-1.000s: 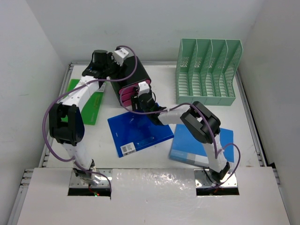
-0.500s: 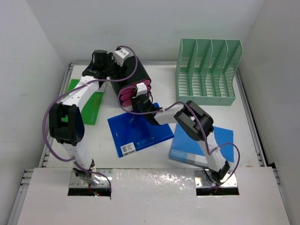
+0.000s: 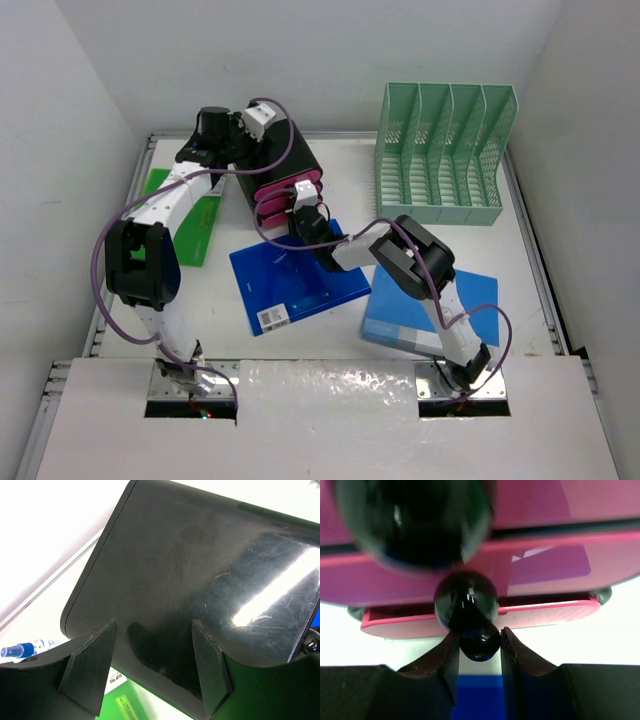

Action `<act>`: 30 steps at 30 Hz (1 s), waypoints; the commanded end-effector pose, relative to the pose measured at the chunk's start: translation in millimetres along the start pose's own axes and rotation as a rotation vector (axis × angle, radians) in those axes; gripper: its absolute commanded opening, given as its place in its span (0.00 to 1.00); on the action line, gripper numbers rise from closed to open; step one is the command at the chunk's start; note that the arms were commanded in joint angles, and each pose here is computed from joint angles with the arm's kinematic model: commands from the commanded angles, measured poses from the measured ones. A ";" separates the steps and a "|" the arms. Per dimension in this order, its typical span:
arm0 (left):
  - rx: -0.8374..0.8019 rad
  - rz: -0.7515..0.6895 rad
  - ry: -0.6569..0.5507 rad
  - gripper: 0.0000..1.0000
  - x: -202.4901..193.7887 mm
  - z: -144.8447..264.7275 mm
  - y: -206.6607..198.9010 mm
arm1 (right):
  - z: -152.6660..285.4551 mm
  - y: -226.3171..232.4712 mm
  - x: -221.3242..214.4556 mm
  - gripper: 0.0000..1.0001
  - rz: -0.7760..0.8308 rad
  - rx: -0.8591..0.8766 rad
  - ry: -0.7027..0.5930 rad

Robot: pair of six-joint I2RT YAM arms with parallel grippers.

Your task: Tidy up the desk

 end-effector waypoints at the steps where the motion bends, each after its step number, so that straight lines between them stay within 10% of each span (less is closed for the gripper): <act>1: -0.019 0.036 0.097 0.60 -26.2 -2.6 0.1 | 17.5 -7.6 6.6 0.12 -0.024 -0.008 -0.025; 26: 0.217 0.453 -0.211 0.71 47.7 35.5 97.8 | 101.3 8.7 -3.4 0.13 0.000 0.117 0.012; 30: 0.333 0.523 -0.261 0.73 44.7 35.8 130.6 | 107.9 10.7 -1.2 0.30 0.011 0.125 0.006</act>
Point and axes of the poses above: each gripper's point midway between its finger pads, its own z axis back along the fingers, its own y axis along the line the jaws close on, x = y × z, the point moved 4 cm from there along z, back along the fingers, and after that the axes turned 6 degrees about z, right-handed, at the moved point
